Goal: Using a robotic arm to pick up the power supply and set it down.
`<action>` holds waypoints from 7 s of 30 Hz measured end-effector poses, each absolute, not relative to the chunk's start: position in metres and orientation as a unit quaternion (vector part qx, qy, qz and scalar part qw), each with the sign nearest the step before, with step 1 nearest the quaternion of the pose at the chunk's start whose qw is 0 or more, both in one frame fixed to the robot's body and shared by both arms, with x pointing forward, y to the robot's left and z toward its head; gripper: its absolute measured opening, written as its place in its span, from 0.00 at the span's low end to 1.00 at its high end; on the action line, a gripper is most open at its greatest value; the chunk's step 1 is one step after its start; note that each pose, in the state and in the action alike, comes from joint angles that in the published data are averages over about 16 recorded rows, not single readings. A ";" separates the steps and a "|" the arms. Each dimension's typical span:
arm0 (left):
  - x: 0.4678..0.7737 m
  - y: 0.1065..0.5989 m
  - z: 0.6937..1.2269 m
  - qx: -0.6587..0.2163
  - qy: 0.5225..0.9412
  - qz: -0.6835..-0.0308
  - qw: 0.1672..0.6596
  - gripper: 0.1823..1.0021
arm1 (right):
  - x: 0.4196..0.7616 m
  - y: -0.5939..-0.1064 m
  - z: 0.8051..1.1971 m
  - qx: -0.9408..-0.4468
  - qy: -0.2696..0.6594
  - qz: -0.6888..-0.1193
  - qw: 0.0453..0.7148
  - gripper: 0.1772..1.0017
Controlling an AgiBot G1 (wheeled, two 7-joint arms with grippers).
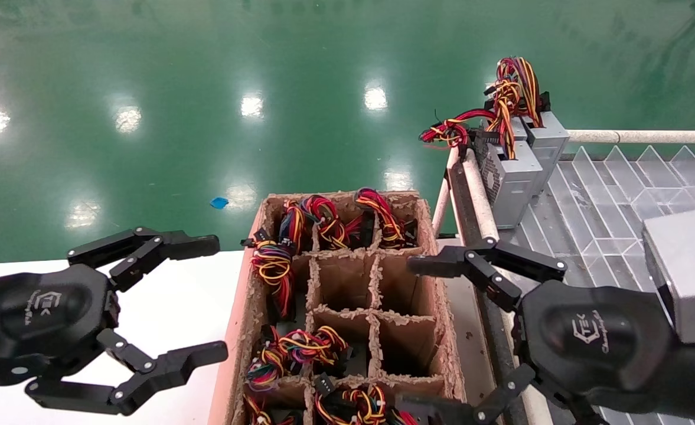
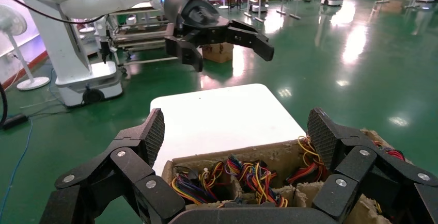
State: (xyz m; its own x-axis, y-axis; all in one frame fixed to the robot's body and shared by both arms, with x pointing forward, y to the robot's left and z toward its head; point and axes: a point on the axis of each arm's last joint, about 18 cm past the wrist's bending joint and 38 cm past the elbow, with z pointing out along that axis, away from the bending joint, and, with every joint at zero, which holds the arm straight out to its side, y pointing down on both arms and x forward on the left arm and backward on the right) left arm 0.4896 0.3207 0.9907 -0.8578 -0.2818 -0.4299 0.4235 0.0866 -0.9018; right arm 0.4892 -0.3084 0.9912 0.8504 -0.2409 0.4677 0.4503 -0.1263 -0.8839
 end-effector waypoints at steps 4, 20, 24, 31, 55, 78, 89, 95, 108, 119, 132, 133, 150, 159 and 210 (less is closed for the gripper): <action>0.490 0.321 0.991 0.051 0.689 -0.674 0.262 0.97 | 0.506 -0.314 0.991 -0.704 -0.040 -0.289 0.648 1.00; 0.490 0.321 0.991 0.051 0.689 -0.674 0.262 0.69 | 0.618 -0.291 0.986 -0.699 0.081 -0.379 0.600 1.00; 0.490 0.321 0.991 0.051 0.689 -0.674 0.262 0.58 | 0.641 -0.276 0.989 -0.703 0.085 -0.391 0.587 1.00; 0.490 0.321 0.991 0.051 0.689 -0.674 0.262 0.37 | 0.668 -0.257 1.001 -0.711 0.076 -0.420 0.558 0.99; 0.490 0.321 0.991 0.051 0.689 -0.674 0.262 0.02 | 0.689 -0.240 0.998 -0.735 0.060 -0.453 0.501 0.63; 0.490 0.321 0.991 0.051 0.689 -0.674 0.262 0.01 | 0.676 -0.242 0.996 -0.742 0.052 -0.475 0.470 0.11; 0.490 0.321 0.991 0.051 0.689 -0.674 0.262 0.01 | 0.653 -0.247 1.019 -0.721 0.029 -0.510 0.469 0.03; 0.490 0.321 0.991 0.051 0.689 -0.674 0.262 0.01 | 0.633 -0.258 1.052 -0.692 0.009 -0.551 0.467 0.03; 0.490 0.321 0.991 0.051 0.689 -0.674 0.262 0.01 | 0.580 -0.289 1.165 -0.607 -0.071 -0.676 0.411 0.02; 0.490 0.321 0.991 0.051 0.689 -0.674 0.262 0.01 | 0.549 -0.327 1.228 -0.564 -0.080 -0.759 0.315 0.02; 0.490 0.321 0.991 0.051 0.689 -0.674 0.262 0.01 | 0.537 -0.395 1.236 -0.573 -0.002 -0.790 0.216 0.02; 0.490 0.321 0.991 0.051 0.689 -0.674 0.262 0.01 | 0.537 -0.401 1.233 -0.576 0.006 -0.790 0.212 0.02; 0.490 0.321 0.991 0.051 0.689 -0.674 0.262 0.01 | 0.556 -0.460 1.157 -0.618 0.107 -0.746 0.225 0.02; 0.490 0.321 0.991 0.051 0.689 -0.674 0.262 0.01 | 0.589 -0.429 1.131 -0.635 0.090 -0.723 0.257 0.02; 0.490 0.321 0.991 0.051 0.689 -0.674 0.262 0.01 | 0.664 -0.386 1.099 -0.678 0.095 -0.672 0.283 0.14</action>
